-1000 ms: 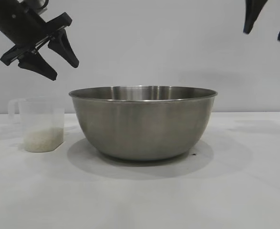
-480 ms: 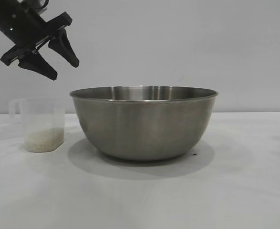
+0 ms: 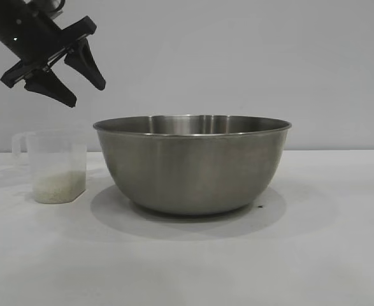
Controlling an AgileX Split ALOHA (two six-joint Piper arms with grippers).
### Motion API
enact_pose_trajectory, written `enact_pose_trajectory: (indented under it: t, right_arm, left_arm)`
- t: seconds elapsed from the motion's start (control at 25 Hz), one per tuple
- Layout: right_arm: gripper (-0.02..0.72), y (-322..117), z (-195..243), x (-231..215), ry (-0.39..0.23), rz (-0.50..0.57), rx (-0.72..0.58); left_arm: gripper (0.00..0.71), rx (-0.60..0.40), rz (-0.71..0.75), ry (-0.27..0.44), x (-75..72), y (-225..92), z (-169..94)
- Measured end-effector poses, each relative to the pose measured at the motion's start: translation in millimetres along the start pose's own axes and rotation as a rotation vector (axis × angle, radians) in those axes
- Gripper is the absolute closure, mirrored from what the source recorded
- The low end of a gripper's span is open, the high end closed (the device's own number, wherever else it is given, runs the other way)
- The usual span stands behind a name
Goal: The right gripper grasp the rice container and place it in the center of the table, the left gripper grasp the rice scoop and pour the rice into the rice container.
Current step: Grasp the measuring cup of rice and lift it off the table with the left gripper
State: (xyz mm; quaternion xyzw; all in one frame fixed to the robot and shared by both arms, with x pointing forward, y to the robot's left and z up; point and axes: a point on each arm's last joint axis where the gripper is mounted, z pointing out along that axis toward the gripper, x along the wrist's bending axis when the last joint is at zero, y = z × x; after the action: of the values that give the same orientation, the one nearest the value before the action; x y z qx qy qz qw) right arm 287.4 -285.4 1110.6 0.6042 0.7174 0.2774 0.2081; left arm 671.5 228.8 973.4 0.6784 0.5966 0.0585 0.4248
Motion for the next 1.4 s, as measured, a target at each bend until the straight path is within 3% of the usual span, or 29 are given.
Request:
enact_pose_trajectory:
  t: [0.24, 0.28, 0.68, 0.96, 1.24, 1.4]
  right_arm:
    - [0.181, -46, 10, 1, -0.038, -0.014, -0.123]
    - [0.225, -51, 12, 1, -0.042, -0.015, -0.148]
    - [0.226, -81, 16, 0, -0.099, -0.04, -0.277]
    - [0.226, -88, 13, 1, -0.103, -0.045, -0.317]
    - [0.226, -89, 12, -1, -0.029, -0.093, -0.318]
    - [0.226, -89, 12, -6, -0.076, -0.001, -0.318]
  left_arm:
    - [0.27, 0.0, 0.0, 0.0, 0.0, 0, 0]
    - [0.27, 0.0, 0.0, 0.0, 0.0, 0, 0]
    - [0.27, 0.0, -0.002, 0.0, 0.0, 0, 0]
    - [0.27, 0.002, -0.002, -0.003, -0.3, 0, 0]
    - [0.27, 0.013, -0.003, -0.016, -1.5, -1, 0]
    - [0.27, 0.017, -0.001, -0.019, -1.7, -2, 0]
